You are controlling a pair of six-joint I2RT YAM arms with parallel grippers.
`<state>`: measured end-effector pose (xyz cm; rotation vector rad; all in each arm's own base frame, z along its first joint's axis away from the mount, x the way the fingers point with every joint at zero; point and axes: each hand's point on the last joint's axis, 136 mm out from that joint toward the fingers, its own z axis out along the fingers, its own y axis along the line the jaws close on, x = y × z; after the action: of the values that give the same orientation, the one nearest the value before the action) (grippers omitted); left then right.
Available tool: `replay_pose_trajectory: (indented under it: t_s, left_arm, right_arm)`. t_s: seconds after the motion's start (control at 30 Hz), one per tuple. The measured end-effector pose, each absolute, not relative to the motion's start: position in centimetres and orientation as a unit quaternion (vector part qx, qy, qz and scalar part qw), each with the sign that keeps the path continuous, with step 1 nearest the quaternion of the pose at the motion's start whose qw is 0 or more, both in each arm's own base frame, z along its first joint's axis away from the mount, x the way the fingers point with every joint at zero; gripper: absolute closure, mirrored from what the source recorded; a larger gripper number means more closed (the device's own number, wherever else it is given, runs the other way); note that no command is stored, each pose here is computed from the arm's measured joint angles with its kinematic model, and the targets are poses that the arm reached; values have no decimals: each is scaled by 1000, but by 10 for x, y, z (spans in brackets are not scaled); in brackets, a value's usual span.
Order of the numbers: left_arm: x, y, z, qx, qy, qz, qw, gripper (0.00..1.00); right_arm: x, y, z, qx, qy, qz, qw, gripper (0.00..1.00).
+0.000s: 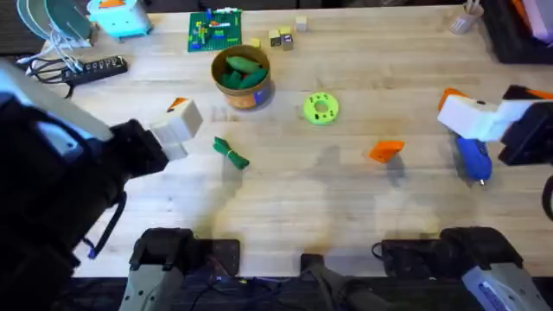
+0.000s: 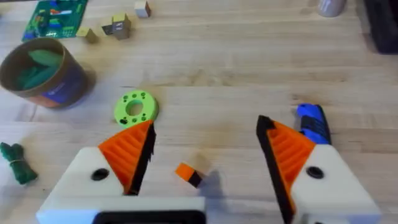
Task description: Pick up the gripper from the table and insert it into the empty holder that is missing its gripper. Then pick up a screw, insert it into the mounting hole, and use the screwdriver to tighten it. Finally, clean up the table by picking up the vegetable and placing it into the bucket.
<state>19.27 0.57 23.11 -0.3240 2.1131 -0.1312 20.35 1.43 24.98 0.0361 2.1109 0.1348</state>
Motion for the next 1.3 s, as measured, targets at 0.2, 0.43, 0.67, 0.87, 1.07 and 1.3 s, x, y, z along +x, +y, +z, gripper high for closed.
replay_pose_trajectory:
  t_s: [0.2, 0.43, 0.67, 0.87, 1.07, 1.3]
  left_arm:
    - [203, -6, 215, -144, 888, -89, 427, 8]
    - [217, -14, 183, -217, 907, -121, 339, 8]
    - [224, -46, 130, -224, 945, -122, 205, 8]
    - [233, -69, 94, -222, 960, -100, 140, 9]
    - [238, -78, 66, -246, 961, -83, 99, 349]
    - [239, -81, 70, -250, 958, -95, 104, 988]
  right_arm:
    - [208, 20, 245, 7, 878, 71, 474, 11]
    - [207, 23, 245, 4, 878, 77, 473, 11]
    - [207, 23, 245, 4, 878, 77, 472, 10]
    - [207, 23, 245, 4, 878, 77, 473, 10]
    - [207, 23, 244, 4, 878, 77, 472, 10]
    - [207, 23, 244, 4, 878, 77, 472, 10]
